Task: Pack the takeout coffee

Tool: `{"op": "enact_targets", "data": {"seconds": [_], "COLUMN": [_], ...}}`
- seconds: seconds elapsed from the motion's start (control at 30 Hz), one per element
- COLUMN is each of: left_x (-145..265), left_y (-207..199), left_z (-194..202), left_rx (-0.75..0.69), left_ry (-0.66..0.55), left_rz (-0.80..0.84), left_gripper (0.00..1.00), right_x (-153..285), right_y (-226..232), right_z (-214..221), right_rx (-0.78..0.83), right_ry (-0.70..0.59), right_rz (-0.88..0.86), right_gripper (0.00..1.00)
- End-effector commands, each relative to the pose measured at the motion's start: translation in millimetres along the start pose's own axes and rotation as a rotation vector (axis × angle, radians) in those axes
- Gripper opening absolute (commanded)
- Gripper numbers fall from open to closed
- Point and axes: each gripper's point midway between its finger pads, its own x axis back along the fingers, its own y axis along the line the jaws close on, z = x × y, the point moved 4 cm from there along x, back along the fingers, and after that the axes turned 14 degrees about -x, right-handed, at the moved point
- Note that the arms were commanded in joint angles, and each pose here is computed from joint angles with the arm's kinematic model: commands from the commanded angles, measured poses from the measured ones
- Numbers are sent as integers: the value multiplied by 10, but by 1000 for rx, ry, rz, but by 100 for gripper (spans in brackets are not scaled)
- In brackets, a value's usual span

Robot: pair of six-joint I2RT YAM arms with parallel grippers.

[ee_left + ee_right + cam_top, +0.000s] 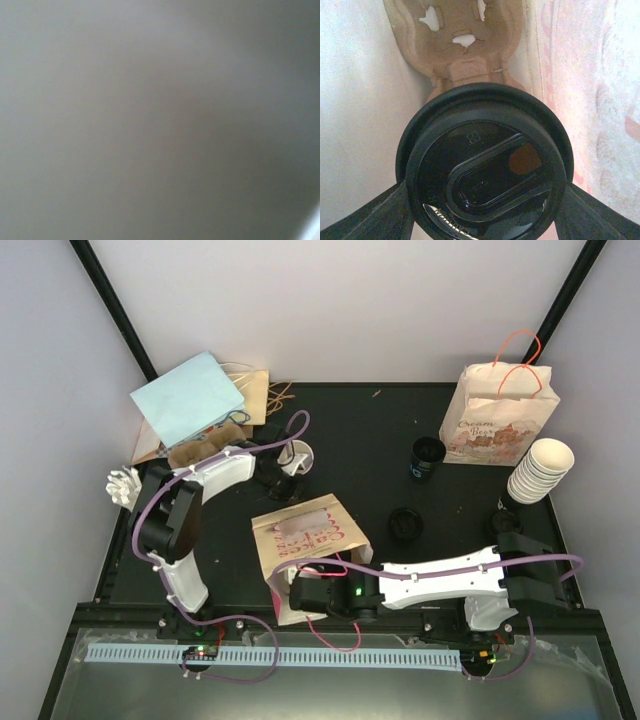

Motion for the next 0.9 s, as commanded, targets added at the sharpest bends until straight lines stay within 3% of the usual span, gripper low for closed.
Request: {"op": "enact_targets", "data": {"seconds": [0.0, 0.5, 0.87], "left_x": [-36, 26, 4], "left_y": [-56, -106, -125], "left_z": [-165, -148, -137], "left_rx": [-39, -48, -49], "left_ry": [-30, -39, -42], "left_rz": [44, 49, 63], "left_gripper": [1, 2, 2], "right_x": [-56, 177, 158], "right_y": [-1, 9, 95], "right_z": [-3, -350, -276], "right_rx": [-9, -79, -55], "right_ry": [-2, -91, -83], "right_rz": [22, -33, -64], "right_gripper": [55, 55, 55]}}
